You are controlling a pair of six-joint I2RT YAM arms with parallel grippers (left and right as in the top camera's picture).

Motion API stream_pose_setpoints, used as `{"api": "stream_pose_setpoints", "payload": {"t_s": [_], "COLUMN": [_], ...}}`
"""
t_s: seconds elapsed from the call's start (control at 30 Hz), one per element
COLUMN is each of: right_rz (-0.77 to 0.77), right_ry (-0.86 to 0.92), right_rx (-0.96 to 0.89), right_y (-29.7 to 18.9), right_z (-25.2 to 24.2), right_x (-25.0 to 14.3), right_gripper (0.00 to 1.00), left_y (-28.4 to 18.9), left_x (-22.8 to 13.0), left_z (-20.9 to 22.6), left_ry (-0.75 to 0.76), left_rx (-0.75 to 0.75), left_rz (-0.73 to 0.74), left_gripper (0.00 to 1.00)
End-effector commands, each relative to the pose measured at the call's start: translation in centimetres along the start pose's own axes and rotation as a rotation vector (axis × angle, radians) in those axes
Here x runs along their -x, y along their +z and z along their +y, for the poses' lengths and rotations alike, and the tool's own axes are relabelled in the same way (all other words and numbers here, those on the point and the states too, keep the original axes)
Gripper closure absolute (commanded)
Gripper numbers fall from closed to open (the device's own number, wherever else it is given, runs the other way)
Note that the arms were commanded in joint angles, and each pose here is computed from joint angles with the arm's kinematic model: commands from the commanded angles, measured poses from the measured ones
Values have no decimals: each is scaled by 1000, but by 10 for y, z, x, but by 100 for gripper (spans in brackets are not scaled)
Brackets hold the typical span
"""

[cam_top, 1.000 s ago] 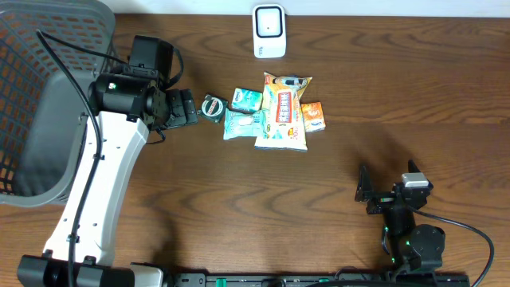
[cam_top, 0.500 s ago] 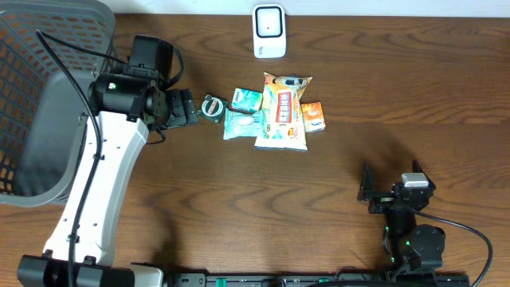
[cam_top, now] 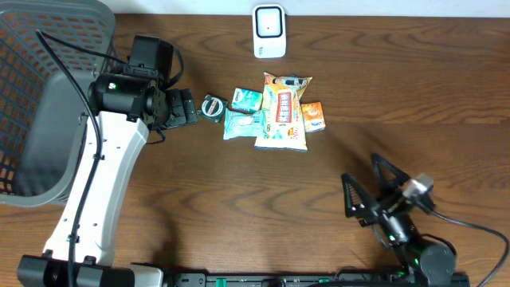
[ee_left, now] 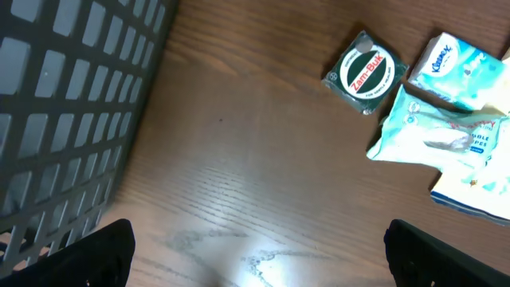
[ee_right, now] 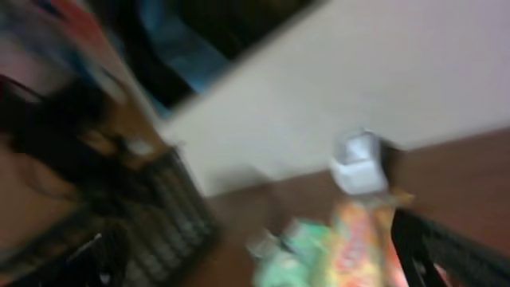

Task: Scan the item barcode
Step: 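Swing the right arm up and reach toward the items by the scanner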

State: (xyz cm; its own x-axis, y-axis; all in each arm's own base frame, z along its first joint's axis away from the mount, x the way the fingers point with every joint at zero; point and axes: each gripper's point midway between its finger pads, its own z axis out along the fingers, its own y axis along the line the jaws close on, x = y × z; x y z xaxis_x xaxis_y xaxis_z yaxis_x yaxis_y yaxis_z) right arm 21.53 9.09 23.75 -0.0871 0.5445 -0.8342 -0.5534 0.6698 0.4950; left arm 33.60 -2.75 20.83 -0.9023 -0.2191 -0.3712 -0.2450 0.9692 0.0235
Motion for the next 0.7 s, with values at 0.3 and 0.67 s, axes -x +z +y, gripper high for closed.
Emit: {"api": "stream_pose_setpoints", "payload": {"t_s": [0.3,0.67], "right_rz": [-474,-459], "right_ry": [-16,-463], "right_rx": [198,242], "right_y": [-31,-11], "right_z": [72,148], "right_x": [120,190], "right_gripper": [1,1], "left_y": [0,0], "left_x": [0,0], "left_z": [4,4], "left_ry": [-6,-6], "left_rx": [20,20], "left_rz": [-5,-5], "left_gripper": [2,2]}}
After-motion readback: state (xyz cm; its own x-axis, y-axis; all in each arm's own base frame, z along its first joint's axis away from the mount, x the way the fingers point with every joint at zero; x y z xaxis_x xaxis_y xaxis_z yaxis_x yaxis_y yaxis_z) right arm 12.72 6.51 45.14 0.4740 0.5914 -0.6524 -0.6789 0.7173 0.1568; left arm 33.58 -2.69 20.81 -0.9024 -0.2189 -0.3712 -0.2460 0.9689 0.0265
